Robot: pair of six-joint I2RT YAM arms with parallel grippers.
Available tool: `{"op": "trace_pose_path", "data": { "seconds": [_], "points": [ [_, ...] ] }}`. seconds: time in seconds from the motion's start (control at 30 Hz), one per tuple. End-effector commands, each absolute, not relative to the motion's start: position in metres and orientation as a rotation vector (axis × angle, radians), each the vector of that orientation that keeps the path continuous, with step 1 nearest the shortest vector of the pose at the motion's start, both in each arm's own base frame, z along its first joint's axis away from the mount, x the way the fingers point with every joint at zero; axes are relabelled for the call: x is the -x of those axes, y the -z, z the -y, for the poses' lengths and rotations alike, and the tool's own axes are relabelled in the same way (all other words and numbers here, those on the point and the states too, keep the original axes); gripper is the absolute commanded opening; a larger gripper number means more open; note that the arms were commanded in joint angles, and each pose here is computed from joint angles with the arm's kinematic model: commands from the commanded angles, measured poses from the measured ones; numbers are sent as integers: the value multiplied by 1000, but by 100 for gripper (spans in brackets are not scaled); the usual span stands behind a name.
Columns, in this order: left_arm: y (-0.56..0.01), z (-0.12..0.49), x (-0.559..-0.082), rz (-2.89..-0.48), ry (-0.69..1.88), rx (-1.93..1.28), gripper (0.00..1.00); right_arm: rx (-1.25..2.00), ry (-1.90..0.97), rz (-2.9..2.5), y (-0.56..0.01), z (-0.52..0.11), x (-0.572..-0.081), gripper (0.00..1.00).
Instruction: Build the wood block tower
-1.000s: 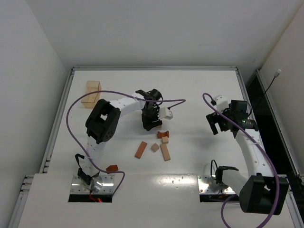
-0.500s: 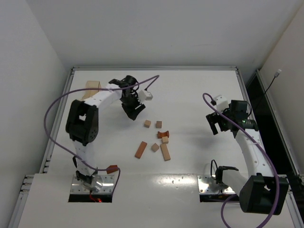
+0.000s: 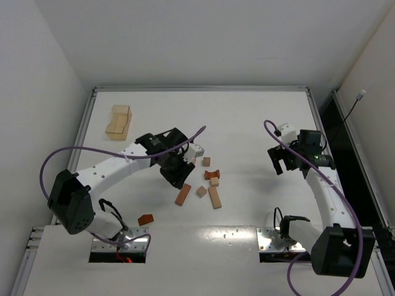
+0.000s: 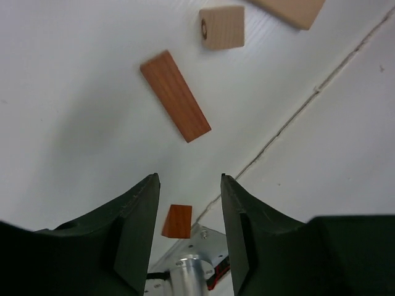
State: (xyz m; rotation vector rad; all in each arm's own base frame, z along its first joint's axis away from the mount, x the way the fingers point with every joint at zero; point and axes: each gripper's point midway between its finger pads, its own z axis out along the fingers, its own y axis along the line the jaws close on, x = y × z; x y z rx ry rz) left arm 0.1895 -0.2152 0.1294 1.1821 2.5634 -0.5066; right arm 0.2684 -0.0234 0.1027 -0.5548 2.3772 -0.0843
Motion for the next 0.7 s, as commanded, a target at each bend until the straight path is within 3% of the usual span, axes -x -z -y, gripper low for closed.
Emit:
{"op": "trace_pose_path", "data": {
  "seconds": [0.0,0.27,0.5,0.57,0.67],
  "points": [
    [-123,217,-189,-2645,444,-939,40,523,82,-2342,-118,24,-280,87],
    [-94,212,-222,-2657,215,-779,33,510,80,-2336,-122,24,-282,87],
    [-62,223,-236,-2774,273,-768,13,501,109,-2323,-130,27,-279,87],
    [-60,224,-231,-2784,302,-790,13,496,121,-2326,-130,28,-279,87],
    [-62,222,-216,-2793,362,-803,27,502,139,-2323,-131,30,-275,87]
  ]
}}
